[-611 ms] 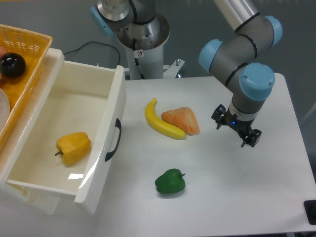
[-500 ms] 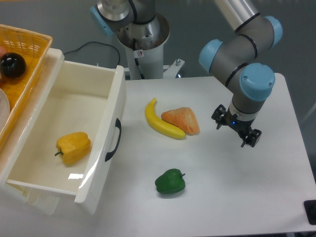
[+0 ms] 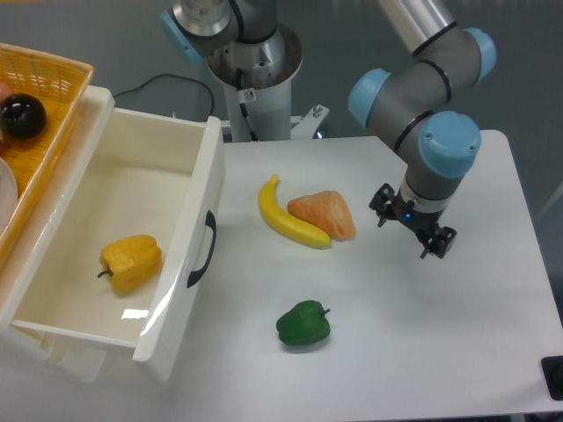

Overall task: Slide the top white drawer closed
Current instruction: 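Move the gripper over the table toward the open white drawer's front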

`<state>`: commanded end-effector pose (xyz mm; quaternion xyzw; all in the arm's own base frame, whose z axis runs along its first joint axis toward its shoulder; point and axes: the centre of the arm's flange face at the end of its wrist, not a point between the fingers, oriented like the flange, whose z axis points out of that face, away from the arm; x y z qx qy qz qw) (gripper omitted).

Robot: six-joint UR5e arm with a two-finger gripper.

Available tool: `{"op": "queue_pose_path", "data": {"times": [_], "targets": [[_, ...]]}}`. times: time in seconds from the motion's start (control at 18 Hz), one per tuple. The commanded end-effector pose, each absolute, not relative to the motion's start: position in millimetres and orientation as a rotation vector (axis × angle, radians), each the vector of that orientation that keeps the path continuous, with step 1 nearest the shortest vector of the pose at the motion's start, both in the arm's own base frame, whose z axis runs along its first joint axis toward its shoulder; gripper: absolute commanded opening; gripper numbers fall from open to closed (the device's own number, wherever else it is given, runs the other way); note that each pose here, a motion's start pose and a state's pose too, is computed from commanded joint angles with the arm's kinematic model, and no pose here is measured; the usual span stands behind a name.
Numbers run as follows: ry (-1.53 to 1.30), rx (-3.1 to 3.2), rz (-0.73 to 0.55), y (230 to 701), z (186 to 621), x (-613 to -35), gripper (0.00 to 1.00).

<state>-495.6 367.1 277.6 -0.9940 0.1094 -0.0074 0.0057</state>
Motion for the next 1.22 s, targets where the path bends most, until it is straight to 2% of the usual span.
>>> {"op": "queue_pose_path", "data": {"times": [0.22, 0.56, 0.83, 1.06, 1.22], "targets": [[0.314, -3.077, -0.073, 361, 271, -491, 1.0], [0.329, -3.123, 0.014, 367, 299, -464, 1.0], [-0.033, -3.079, -0.012, 406, 307, -439, 1.0], [-0.297, -2.941, -0.056, 437, 337, -428, 1.0], [-0.31, -2.886, -0.117, 447, 347, -422, 0.88]]}}
